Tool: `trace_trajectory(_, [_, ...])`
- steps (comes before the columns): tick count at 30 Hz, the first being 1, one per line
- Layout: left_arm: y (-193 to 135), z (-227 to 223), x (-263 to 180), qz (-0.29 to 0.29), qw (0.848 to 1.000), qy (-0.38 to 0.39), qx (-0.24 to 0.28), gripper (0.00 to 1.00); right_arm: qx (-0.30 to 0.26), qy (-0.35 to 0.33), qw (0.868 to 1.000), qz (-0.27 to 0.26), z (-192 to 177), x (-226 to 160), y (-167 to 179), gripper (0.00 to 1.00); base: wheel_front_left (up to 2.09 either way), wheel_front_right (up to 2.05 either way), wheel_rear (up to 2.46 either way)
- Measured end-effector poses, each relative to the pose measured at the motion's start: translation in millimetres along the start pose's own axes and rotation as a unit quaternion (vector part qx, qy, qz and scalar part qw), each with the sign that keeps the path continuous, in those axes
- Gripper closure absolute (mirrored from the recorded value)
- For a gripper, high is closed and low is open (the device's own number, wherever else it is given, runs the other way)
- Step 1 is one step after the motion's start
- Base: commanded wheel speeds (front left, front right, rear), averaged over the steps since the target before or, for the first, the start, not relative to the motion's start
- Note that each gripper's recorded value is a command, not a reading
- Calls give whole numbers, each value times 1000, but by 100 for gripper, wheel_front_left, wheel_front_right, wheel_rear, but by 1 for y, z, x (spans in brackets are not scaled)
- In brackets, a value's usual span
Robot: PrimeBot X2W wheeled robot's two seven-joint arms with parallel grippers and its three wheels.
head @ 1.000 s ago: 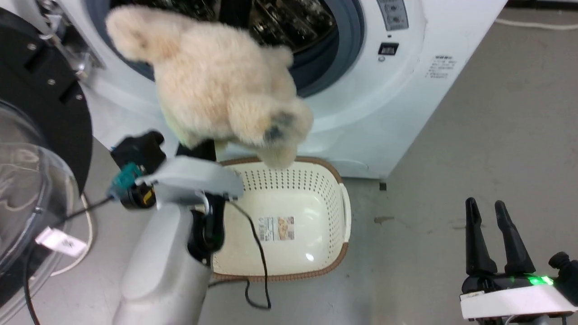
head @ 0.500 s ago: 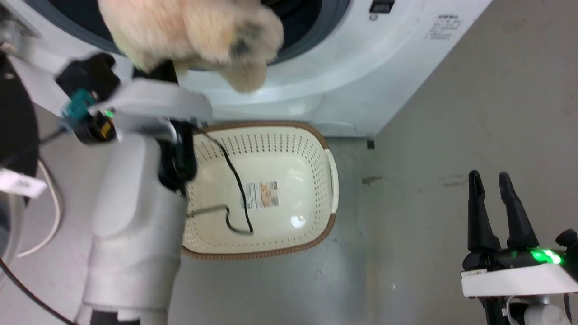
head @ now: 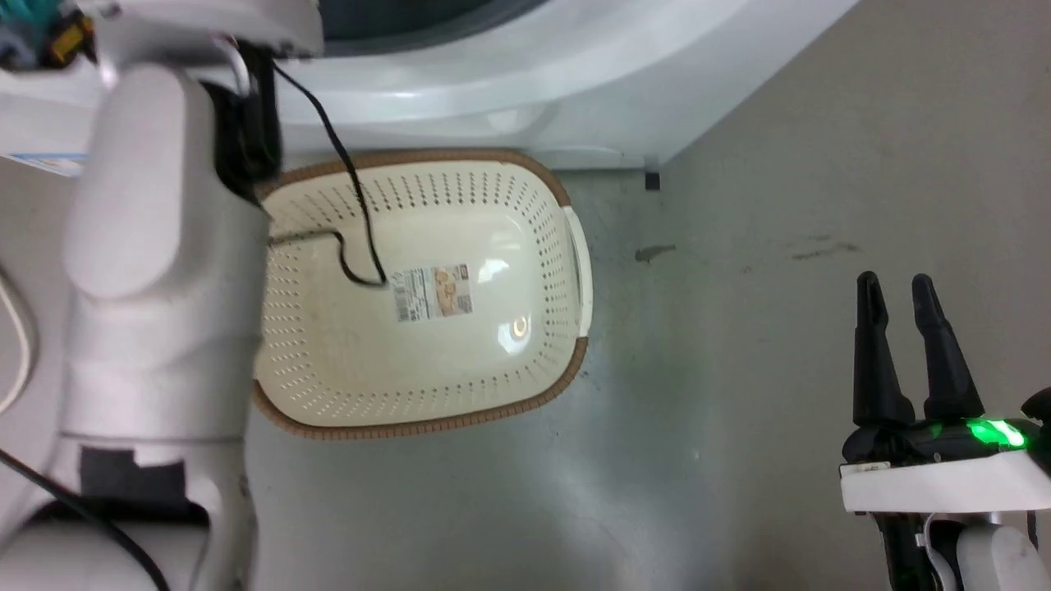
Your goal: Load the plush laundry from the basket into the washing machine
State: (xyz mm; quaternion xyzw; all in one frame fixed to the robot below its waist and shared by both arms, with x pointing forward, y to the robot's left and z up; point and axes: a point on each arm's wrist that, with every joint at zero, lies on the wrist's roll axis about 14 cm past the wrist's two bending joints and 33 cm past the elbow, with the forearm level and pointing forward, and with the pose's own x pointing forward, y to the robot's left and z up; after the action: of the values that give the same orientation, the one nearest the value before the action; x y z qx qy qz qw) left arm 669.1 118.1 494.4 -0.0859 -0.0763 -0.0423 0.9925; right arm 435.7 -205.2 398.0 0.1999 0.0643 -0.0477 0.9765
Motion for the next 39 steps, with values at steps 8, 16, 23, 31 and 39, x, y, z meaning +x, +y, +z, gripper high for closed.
trace_trajectory(8, [3, -2, 40, -14, 999, -21, 38, 100, -3, 24, 999, -21, -19, 1, -16, 0, 0, 0, 0])
trace_trajectory(16, [14, -1, 74, -9, 997, -43, 59, 100, -11, 44, 998, -38, -34, 1, -28, 0, 0, 0, 0])
trace_trajectory(23, [20, -7, 96, 3, 997, -48, 62, 100, -21, 59, 997, -51, -44, -1, -39, 0, 0, 0, 0])
trace_trajectory(31, [30, -26, 114, 8, 996, -38, 76, 100, -28, 76, 995, -63, -57, -2, -49, 0, 0, 0, 0])
trace_trajectory(39, [35, -55, 120, 12, 997, -6, 70, 0, -29, 89, 993, -69, -68, -2, -54, 0, 0, 0, 0])
